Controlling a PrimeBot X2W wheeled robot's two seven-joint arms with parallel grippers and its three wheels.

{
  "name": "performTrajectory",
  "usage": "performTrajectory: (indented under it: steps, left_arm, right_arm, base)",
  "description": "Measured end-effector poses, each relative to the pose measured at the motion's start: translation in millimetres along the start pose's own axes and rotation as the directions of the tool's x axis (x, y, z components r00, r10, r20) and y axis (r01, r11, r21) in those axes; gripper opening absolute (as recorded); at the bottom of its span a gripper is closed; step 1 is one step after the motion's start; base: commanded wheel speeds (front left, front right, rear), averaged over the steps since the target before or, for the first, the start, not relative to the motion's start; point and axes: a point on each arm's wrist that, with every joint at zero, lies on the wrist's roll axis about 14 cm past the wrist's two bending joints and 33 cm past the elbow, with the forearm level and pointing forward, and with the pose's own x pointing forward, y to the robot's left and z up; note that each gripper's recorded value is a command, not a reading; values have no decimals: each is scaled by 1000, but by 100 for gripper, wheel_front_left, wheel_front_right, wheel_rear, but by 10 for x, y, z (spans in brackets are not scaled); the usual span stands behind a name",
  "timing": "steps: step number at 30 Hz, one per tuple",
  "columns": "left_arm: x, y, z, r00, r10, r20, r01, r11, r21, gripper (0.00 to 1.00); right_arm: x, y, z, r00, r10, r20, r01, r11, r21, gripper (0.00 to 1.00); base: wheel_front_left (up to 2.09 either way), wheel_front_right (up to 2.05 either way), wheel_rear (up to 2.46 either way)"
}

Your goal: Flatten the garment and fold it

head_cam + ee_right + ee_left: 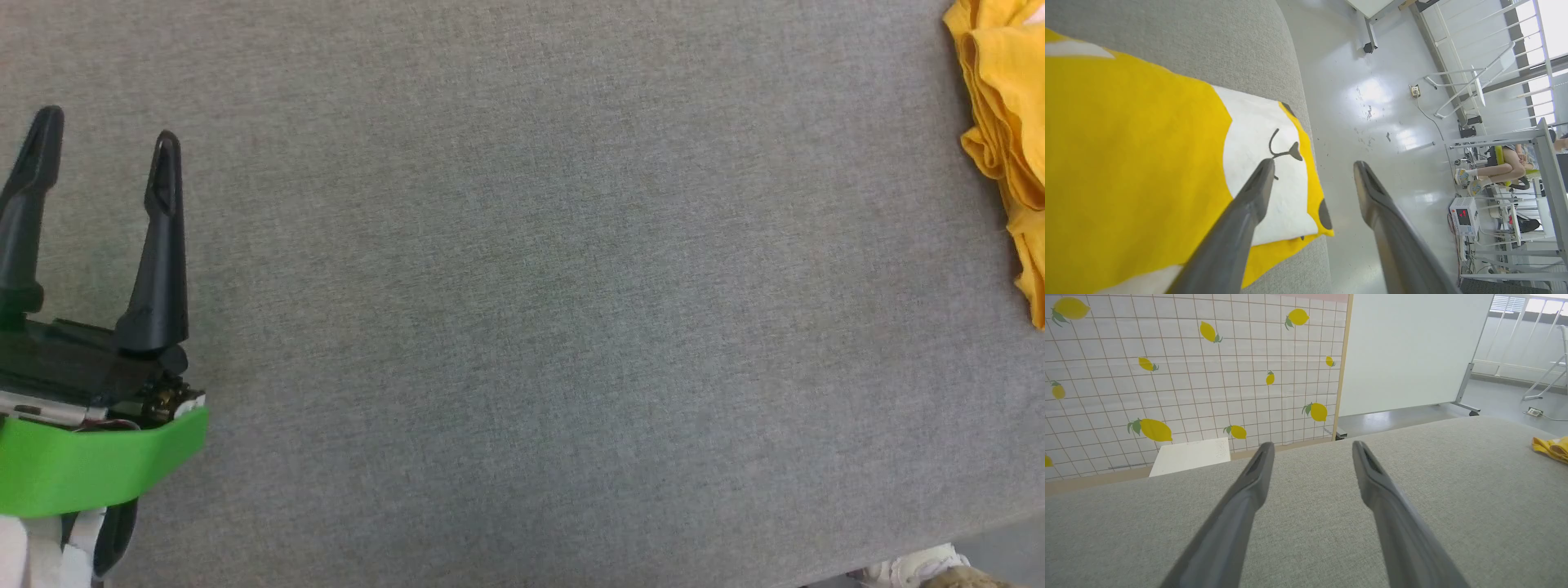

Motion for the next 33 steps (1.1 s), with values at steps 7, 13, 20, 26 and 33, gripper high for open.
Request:
performTrajectory:
  steps: [7,13,20,26,33]
  left_arm:
    - [-68,-27,90,1000,24,13,-24,1000,-17,100]
    - [-191,-67,203,998,54,17,-53,998,-22,100]
    - [-433,-110,352,993,119,10,-118,992,-35,100]
    - [-730,-154,437,982,187,-21,-187,981,-46,100]
    - [-1087,-125,651,963,270,-3,-270,963,-20,100]
  right_arm:
    - [-11,-126,36,1000,-9,21,9,1000,16,100]
    - [-134,-148,219,993,6,116,-16,995,93,100]
    - [-478,58,586,948,41,315,-121,963,239,100]
    - [-1035,421,860,863,87,498,-271,912,309,100]
    - [-1797,894,1062,760,146,633,-443,830,340,100]
  base:
    - [0,0,0]
    - [0,0,0]
    - [0,0,0]
    - [0,0,0]
    - [0,0,0]
